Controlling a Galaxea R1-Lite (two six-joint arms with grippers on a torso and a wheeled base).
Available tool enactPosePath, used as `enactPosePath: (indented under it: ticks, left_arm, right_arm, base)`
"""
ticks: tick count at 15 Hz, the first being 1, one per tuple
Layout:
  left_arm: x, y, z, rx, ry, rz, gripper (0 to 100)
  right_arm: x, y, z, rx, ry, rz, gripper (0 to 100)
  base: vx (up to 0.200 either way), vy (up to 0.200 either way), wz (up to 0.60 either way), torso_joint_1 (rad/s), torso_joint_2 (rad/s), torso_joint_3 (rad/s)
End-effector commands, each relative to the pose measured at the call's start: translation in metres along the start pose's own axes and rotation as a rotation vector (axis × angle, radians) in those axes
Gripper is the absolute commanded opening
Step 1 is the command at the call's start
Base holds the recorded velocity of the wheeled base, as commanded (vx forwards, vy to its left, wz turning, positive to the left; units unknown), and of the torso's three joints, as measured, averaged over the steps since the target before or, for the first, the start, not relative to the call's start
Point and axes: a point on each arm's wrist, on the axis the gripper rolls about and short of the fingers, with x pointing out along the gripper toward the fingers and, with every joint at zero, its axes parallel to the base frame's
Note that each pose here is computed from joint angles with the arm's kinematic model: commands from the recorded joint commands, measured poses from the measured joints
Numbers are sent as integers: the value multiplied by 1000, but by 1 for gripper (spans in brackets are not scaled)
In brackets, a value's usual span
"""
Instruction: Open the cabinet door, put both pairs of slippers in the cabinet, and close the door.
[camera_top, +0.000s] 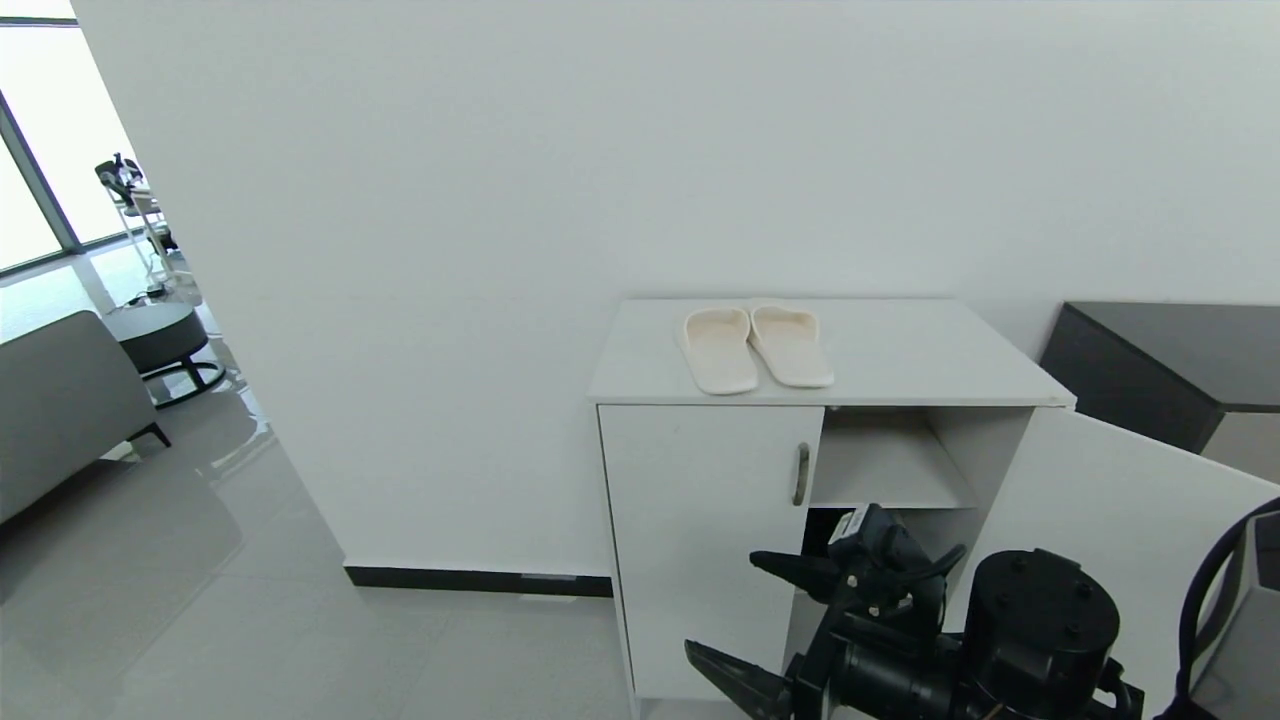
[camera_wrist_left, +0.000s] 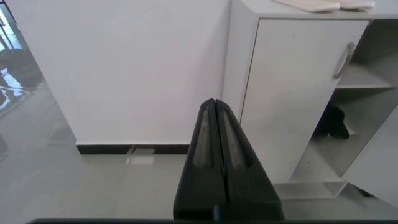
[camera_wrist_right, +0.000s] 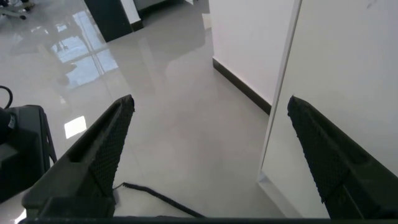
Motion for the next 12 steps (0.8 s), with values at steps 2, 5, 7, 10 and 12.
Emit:
enactPosePath:
  ticks: [2, 5, 7, 10, 12]
  left_arm:
    - [0, 0, 0, 0, 1, 0, 0]
    - [0, 0, 0, 0, 1, 0, 0]
    - [0, 0, 0, 0, 1, 0, 0]
    - [0, 0, 0, -1, 1, 0, 0]
    - [0, 0, 0, 0, 1, 0, 0]
  right_arm:
    - [1, 0, -2, 1, 7, 0, 100]
    - [1, -1, -3, 2, 11, -1, 100]
    - [1, -1, -4, 2, 13, -1, 100]
    - [2, -1, -4, 2, 14, -1, 100]
    - [2, -1, -4, 2, 14, -1, 100]
  base:
    - [0, 0, 0, 264, -576, -305]
    - [0, 0, 0, 282, -603, -317]
    - [0, 0, 0, 232, -483, -251]
    - [0, 0, 0, 193, -398, -206]
    - [0, 0, 0, 188, -373, -195]
